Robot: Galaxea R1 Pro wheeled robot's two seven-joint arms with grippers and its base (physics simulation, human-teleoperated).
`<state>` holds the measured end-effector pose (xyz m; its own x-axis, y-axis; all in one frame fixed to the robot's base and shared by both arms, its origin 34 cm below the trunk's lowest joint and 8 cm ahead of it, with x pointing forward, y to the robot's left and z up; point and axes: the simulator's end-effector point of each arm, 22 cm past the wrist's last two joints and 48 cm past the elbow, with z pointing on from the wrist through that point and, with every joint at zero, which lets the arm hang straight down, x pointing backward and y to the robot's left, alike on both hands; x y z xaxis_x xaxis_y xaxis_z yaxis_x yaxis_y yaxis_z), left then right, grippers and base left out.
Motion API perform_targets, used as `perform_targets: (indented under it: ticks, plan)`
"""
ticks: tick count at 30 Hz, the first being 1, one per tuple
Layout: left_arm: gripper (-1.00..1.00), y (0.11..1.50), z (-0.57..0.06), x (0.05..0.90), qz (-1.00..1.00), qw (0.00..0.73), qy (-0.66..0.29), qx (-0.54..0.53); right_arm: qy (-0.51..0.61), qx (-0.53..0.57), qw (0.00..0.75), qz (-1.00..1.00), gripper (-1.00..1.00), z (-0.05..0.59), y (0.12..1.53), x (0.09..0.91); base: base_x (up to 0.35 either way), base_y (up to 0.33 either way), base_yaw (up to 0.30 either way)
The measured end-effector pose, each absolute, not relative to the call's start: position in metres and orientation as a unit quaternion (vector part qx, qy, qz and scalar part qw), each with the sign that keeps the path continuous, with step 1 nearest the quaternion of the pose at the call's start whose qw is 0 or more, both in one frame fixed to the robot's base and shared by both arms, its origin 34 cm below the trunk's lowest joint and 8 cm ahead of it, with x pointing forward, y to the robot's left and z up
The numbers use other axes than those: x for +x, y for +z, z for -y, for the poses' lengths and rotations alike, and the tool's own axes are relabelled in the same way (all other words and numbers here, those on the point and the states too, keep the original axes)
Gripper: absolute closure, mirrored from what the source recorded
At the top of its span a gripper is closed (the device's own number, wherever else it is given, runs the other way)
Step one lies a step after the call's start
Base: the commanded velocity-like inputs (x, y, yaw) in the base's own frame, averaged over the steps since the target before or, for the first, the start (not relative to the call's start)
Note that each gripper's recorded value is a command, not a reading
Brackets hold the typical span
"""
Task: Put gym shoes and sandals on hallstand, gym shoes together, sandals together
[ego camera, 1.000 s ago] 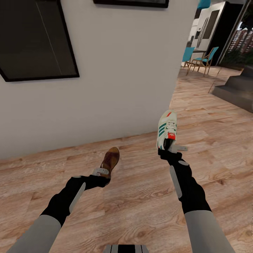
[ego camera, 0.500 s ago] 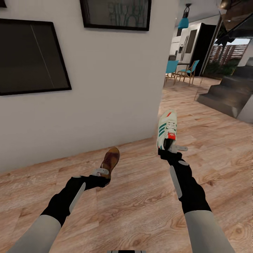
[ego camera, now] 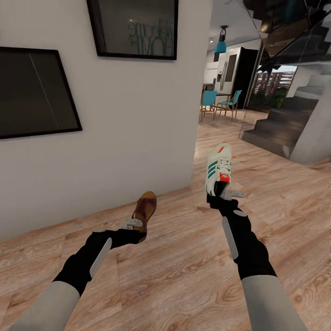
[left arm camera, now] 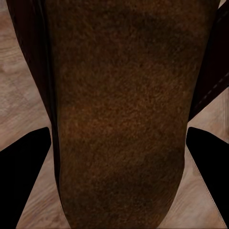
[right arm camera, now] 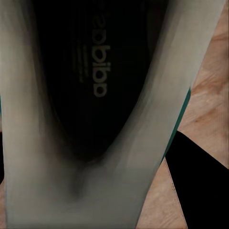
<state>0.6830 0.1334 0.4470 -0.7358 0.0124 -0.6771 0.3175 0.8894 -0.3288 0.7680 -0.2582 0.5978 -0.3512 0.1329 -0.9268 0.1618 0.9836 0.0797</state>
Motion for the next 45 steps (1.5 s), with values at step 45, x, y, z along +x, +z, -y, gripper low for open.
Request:
perform_targets:
  ticks: [45]
  plan:
    - [1.00,0.483,-0.135,0.691,-0.904,0.359,-0.215,0.092,-0.012,0.091,0.570,-0.817,1.00,0.259,0.637,0.774,0.107,0.000,-0.222]
